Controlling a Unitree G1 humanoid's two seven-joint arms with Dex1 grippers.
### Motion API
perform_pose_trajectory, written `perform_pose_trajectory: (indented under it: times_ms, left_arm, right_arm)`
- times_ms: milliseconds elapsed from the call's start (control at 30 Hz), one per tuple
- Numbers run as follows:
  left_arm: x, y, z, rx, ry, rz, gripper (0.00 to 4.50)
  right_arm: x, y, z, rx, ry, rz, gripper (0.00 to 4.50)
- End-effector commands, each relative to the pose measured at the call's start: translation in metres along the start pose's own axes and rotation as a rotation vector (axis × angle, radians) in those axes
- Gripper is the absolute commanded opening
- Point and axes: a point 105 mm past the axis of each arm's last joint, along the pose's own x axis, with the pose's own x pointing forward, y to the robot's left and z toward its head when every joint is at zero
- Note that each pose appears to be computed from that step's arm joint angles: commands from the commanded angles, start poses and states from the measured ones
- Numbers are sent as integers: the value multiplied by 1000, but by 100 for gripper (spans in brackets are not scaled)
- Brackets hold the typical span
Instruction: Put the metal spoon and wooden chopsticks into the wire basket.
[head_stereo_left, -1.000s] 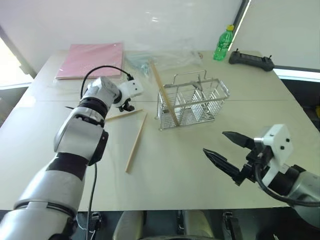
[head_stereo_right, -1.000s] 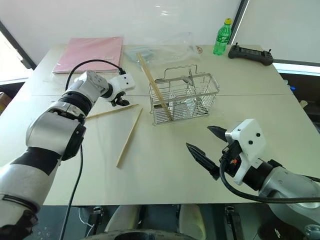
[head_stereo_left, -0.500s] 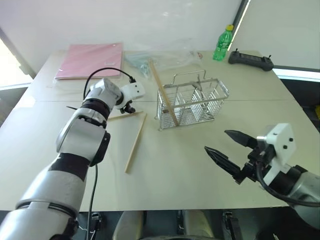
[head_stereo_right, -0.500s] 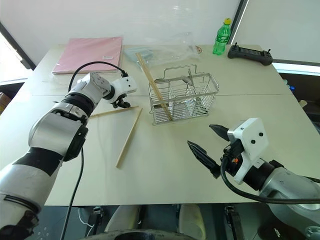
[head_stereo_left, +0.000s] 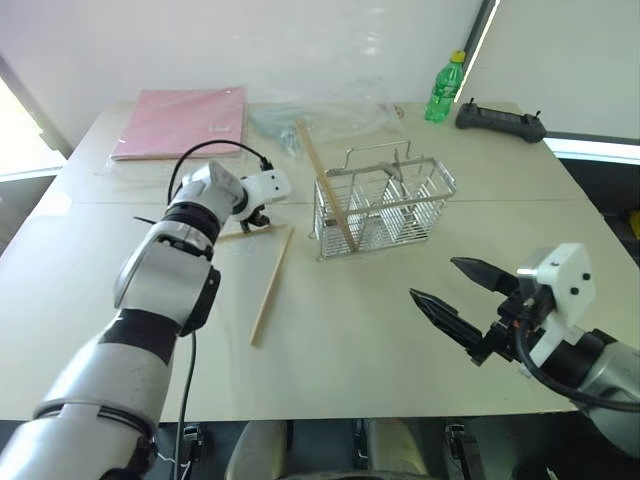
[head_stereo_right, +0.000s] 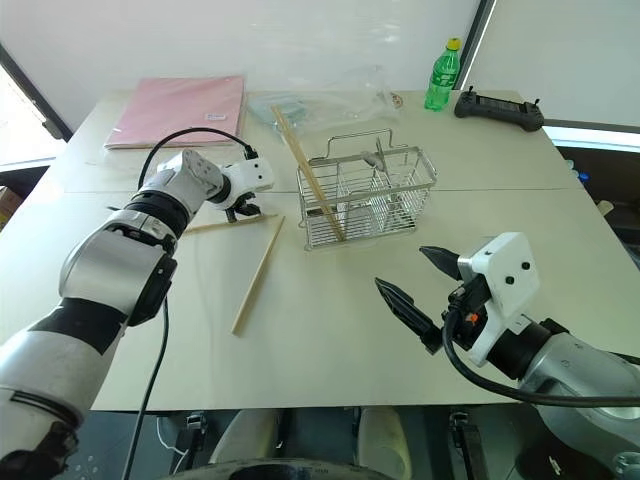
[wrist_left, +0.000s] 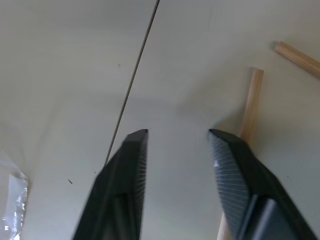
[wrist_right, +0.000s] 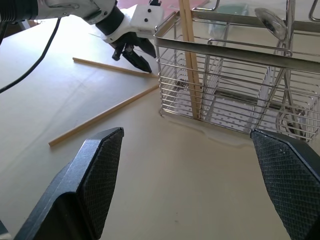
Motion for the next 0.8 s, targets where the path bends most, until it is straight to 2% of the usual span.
perform_pose_trajectory:
  times_ms: [33,467,767,800]
  left_arm:
    - [-3,5,0,16,4,22,4]
    - [-5,9,0,11,4,44,4]
    - [-36,43,16,-73,-88,137,4]
    - [-40,44,19,-83,-107,123,27]
  right_arm:
    - [-1,5,11,-38,-41,12,418]
    - [1,6,12,-47,-48,13,418]
    - [2,5,12,-44,-59,8,418]
    - [3,6,12,-43,-60,7,418]
